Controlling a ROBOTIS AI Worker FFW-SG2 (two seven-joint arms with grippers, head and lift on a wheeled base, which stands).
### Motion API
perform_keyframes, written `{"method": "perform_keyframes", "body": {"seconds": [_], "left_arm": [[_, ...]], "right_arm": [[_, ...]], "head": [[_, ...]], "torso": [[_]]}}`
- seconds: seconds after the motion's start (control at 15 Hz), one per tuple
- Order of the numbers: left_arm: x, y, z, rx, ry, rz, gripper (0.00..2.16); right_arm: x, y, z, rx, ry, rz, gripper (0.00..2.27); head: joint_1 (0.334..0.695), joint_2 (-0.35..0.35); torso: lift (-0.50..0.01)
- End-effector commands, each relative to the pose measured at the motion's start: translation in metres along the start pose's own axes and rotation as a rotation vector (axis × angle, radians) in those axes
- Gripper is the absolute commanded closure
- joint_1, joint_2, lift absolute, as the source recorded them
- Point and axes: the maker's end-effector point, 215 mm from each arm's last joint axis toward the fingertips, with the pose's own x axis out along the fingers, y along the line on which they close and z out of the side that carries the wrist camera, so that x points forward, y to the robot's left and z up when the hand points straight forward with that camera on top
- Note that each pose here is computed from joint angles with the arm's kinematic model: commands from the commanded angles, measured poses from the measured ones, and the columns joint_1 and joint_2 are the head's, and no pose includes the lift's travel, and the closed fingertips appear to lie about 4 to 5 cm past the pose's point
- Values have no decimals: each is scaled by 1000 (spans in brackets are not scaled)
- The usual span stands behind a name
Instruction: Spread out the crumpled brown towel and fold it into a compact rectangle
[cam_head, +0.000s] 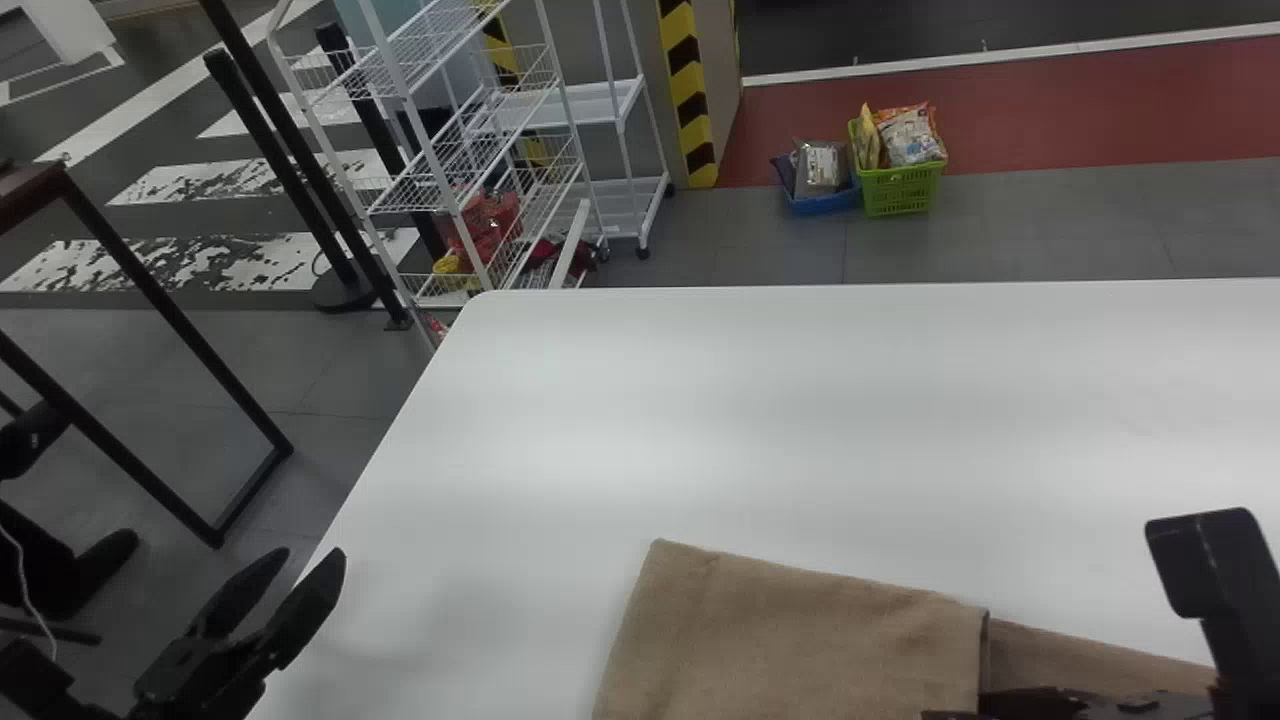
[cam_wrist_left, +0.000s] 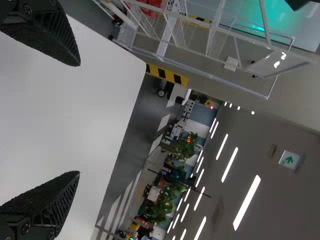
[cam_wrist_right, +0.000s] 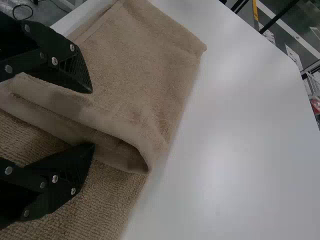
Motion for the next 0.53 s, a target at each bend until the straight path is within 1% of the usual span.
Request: {"method": "perform_keyframes", "body": {"seconds": [0.0, 0.27, 0.4, 0.47], "left_arm": [[0, 0, 0, 2, -1, -1, 33], [1, -1, -2, -2, 2, -4, 33], [2, -2, -3, -3, 2, -5, 33], [2, -2, -3, -3, 2, -5, 33]], "right_arm": [[-1, -3, 1, 7, -4, -6, 589], [-3, -8, 10, 6, -16, -12, 589], [-1, -12, 13, 7, -12, -19, 772], [0, -14, 14, 7, -12, -26, 768]], "head": [[695, 350], [695, 350], [695, 350], [695, 350]], "torso": [[-127], [-127], [-127], [-127]]}}
